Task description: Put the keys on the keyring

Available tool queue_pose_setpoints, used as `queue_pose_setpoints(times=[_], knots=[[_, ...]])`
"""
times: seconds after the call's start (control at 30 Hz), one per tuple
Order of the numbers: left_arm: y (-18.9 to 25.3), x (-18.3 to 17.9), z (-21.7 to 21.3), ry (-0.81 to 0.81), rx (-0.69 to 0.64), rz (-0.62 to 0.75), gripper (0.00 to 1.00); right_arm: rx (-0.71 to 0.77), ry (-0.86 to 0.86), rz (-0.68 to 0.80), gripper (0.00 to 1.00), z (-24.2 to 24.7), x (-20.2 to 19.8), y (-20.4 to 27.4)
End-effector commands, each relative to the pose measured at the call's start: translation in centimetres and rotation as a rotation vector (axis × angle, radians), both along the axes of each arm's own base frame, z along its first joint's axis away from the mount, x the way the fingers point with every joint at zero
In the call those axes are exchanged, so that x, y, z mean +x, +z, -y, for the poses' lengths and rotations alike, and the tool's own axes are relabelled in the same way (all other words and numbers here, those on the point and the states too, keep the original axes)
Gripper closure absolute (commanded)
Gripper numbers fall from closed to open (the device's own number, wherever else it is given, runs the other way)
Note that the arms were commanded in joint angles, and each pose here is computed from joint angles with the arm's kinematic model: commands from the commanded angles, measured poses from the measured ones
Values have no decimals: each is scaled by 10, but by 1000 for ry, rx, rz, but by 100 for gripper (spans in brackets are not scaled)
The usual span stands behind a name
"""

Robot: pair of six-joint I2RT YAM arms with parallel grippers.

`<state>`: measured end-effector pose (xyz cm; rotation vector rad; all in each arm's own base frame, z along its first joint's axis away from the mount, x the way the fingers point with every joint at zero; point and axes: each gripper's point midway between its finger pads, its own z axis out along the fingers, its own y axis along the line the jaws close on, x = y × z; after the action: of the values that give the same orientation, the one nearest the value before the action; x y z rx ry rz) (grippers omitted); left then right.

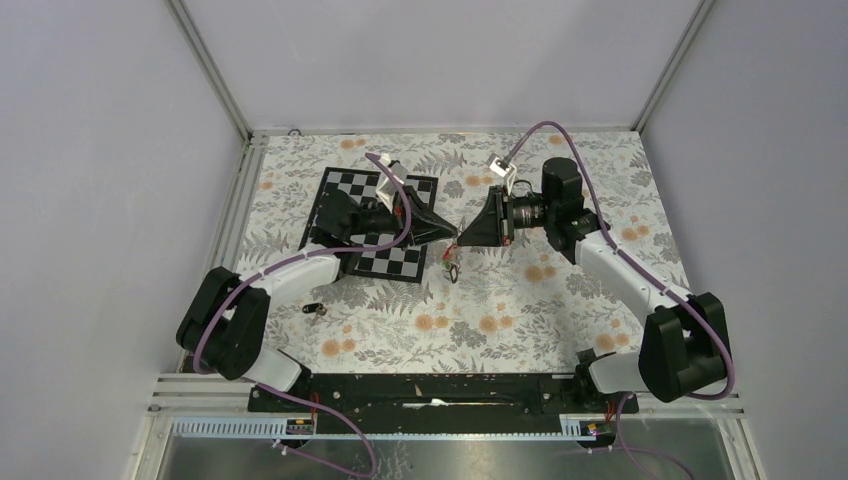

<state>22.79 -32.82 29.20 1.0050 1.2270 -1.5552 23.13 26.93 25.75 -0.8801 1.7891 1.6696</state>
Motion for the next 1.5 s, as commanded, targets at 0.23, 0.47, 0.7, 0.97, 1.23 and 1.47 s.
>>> queue_pose_setpoints(times=[0.23, 0.47, 0.7, 0.97, 1.23, 1.47], knots=[[33, -14, -3, -12, -101, 121, 100, -21, -14, 212, 59, 10, -6, 18], [36, -13, -3, -8, -112, 82, 100, -68, -7, 400, 50, 21, -16, 36], [31, -13, 0, -16, -104, 59, 100, -77, -30, 436, 50, 21, -9, 40], [32, -14, 1, -22, -106, 45, 100, -69, -25, 438, 54, 14, -6, 39], [29, -12, 3, -19, -102, 29, 100, -71, -5, 432, 59, 5, -6, 36], [28, -10, 4, -18, -101, 21, 100, -67, 7, 430, 66, 3, -9, 36]])
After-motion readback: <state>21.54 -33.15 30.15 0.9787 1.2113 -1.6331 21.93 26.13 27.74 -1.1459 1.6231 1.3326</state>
